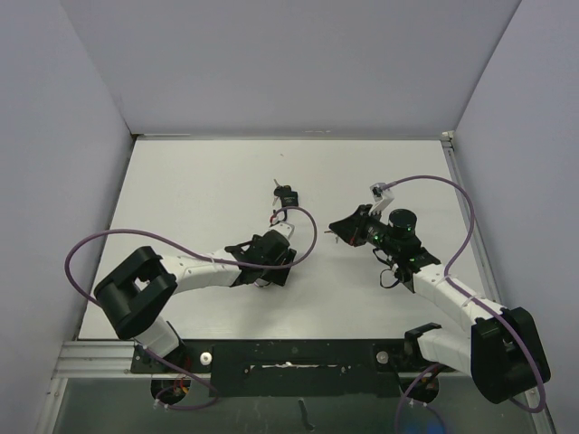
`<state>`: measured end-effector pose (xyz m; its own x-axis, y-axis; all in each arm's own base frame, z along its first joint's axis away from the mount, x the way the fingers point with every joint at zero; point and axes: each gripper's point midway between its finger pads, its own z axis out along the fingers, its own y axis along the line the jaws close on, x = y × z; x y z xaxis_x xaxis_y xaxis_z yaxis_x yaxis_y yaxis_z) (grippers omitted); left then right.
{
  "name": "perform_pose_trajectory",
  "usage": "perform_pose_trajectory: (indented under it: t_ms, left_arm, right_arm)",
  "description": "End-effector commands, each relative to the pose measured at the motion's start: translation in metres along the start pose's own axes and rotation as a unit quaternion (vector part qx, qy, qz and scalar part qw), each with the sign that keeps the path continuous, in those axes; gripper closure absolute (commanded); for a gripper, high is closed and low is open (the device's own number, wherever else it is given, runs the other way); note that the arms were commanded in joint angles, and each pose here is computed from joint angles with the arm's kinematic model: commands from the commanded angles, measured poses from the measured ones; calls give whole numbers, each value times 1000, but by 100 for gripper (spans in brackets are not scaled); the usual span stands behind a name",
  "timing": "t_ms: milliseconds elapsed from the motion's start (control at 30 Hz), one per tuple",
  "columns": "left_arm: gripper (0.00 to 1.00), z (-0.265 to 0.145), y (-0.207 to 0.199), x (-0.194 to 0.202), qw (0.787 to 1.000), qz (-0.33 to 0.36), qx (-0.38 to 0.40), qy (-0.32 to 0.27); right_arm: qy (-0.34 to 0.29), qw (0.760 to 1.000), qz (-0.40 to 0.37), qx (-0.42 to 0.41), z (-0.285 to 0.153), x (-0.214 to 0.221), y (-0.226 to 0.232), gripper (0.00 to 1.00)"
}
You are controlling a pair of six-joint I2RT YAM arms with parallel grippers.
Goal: Unlock with the key
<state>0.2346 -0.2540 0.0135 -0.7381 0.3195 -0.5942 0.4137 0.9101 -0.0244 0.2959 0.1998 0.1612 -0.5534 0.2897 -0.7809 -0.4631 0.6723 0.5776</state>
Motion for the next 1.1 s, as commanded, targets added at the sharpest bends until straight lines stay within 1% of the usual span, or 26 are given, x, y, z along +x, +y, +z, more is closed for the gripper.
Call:
perform_pose_trajectory:
  t_ms: [0,33,67,133,167,233,300,400,767,1033,1067]
  left_arm:
    - [71,-1,-18,41,996,-16,47,68]
    - [70,-1,-19,40,997,-15,49,66]
    - [64,-2,-20,41,996,-15,50,66]
    - [44,-2,-22,40,996,-13,53,64]
    - [37,-2,-23,40,996,-13,55,63]
    - [29,-2,-23,41,996,-13,56,63]
    - [23,-2,-24,40,996,-9,59,61]
    - [19,-3,-25,42,996,-3,66,61]
    - [17,1,-30,46,995,9,84,61]
    - [17,11,-26,47,995,13,65,73]
    - [15,11,-26,47,995,14,62,73]
  right_arm:
    - [-32,999,-21,-23,-3,-18,11,100]
    - [-32,999,-21,-23,-2,-18,11,100]
    - [-33,999,-21,-23,-3,-19,11,100]
    - [-33,999,-21,-23,-3,-18,11,100]
    - [-33,999,-21,-23,-3,-18,11,100]
    - [-33,999,-21,-24,-3,-18,12,100]
    - [-32,999,-21,-22,-3,-18,11,100]
    - [-33,999,-21,-23,-4,-18,11,100]
    - [-34,999,-21,-22,-4,-18,11,100]
    - [-33,999,-22,-22,-5,-18,12,100]
    - [-33,999,-22,-23,-5,-18,12,100]
